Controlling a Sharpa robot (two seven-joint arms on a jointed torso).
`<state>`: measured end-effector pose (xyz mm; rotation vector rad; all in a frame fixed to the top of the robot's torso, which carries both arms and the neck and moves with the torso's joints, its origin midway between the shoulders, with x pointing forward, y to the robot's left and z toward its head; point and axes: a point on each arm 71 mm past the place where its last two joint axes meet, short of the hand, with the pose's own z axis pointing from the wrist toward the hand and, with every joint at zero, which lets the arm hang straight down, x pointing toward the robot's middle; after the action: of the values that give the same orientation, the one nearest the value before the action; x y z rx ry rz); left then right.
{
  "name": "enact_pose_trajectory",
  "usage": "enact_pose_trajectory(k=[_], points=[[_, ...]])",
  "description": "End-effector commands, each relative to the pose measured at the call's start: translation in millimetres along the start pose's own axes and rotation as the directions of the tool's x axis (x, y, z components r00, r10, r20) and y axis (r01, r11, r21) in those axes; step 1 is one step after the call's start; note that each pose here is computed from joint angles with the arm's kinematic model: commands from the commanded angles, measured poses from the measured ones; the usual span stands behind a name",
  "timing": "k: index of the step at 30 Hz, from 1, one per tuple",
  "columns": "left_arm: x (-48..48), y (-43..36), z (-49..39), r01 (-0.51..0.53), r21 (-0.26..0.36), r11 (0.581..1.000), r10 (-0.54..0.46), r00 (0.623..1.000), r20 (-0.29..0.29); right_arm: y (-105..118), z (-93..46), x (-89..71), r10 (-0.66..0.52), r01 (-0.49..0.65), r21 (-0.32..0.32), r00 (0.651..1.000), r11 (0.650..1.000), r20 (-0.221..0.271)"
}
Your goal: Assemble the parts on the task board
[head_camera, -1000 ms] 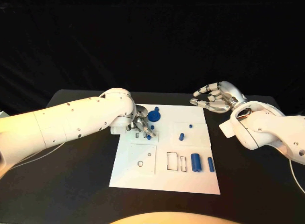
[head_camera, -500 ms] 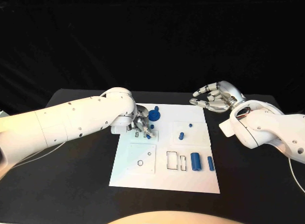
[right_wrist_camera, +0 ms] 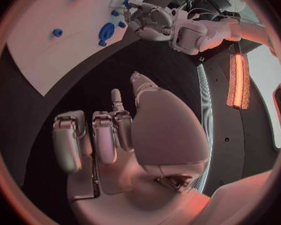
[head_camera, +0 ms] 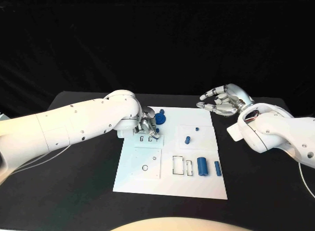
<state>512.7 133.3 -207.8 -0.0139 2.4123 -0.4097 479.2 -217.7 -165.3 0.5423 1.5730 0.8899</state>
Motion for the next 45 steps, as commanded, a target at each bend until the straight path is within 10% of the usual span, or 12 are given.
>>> enact_pose_trajectory(k=[1, 27, 45], points=[[-1.6, -1.8, -1.5, 0.051, 0.035, 0.998, -0.052, 0.999, 0.012, 0, 0.2, 1.3, -0.003, 0.003, 0.001, 1.0, 1.0, -0.022], [-22.4, 53.7, -20.5, 0.174, -0.043, 0.984, -0.164, 0.969, 0.183, -9, -0.7, -5.0, -0.006, 0.007, 0.027, 1.0, 1.0, -0.026], [-3.9, 39.3, -20.7, 0.186, -0.013, 0.983, -0.181, 0.97, 0.162, -11, -1.6, -3.8, -0.009, 0.009, 0.029, 0.999, 1.0, -0.031]])
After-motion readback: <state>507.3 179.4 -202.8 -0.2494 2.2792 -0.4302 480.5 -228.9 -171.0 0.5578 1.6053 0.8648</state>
